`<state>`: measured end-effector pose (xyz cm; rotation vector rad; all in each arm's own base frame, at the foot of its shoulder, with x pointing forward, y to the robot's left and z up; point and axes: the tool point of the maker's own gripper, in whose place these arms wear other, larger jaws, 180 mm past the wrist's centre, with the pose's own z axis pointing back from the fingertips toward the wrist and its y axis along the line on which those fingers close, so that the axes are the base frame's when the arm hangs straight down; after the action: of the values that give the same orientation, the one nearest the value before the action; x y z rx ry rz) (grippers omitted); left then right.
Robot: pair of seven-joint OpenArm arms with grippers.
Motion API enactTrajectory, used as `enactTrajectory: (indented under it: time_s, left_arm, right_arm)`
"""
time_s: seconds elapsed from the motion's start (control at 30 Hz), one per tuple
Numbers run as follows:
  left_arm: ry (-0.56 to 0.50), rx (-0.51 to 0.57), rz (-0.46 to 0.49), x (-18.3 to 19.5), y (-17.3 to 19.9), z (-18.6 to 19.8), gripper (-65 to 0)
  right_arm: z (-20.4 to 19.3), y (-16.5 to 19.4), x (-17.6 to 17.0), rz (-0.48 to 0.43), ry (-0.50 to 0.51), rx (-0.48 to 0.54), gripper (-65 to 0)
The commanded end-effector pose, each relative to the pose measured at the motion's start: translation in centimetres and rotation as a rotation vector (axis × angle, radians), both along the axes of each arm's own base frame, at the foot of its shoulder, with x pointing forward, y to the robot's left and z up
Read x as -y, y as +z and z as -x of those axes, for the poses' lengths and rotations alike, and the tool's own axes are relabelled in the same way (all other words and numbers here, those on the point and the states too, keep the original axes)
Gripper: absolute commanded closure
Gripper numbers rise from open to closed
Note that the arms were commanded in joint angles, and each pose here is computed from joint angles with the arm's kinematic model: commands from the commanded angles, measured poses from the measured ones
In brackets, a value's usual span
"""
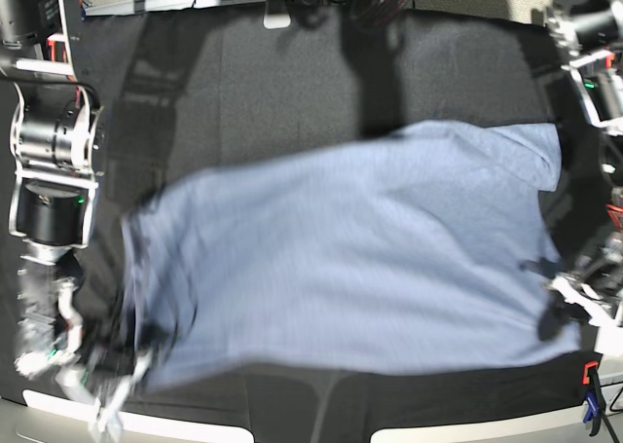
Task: Layout the t-shirt on the table in an organized manner, then fold the t-shirt properly
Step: 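Lift the shirt high with both grippers and swing it across the table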
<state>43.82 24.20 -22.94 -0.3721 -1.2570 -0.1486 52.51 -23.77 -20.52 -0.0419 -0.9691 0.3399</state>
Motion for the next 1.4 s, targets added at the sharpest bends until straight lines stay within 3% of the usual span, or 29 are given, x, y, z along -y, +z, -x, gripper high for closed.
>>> enactTrajectory:
  time_s: [0.0,0.17,0.33,0.63,0.77,0.97,1.13,1.37]
  left_arm:
    - [0.012,0.096,0.005,-0.8,3.3,-0.5,0.0]
    - [0.085,0.206,-0.010,-3.3,7.2,0.5,0.0]
    - [0.121,0.287,-0.014,-4.6,10.3,1.7,0.0]
    - [0.167,0.405,-0.077,-5.5,14.7,3.7,0.0]
    - [0.242,0.442,-0.082,-7.2,16.4,5.1,0.0]
    - [0.269,0.433,-0.121,-7.7,15.7,7.3,0.0]
    - [0.229,0.375,-0.141,-5.8,13.3,9.0,0.0]
    - [0.240,0.355,-0.141,-3.6,11.4,12.6,0.0]
  right_arm:
    - [-0.6,4.4,0.5,0.017,0.001,0.097,0.0]
    - [0.3,9.0,1.2,0.088,0.005,0.200,0.0]
    - [1.3,10.9,2.6,0.140,-0.014,0.231,0.0]
    - [3.7,14.2,4.0,0.125,0.019,0.264,0.0]
    - [5.0,16.2,4.3,0.078,0.063,0.310,0.0]
    - [7.2,19.2,5.1,-0.079,0.135,0.422,0.0]
    - [8.5,16.8,5.9,-0.126,0.138,0.387,0.0]
    - [12.1,13.1,5.4,-0.032,0.133,0.347,0.0]
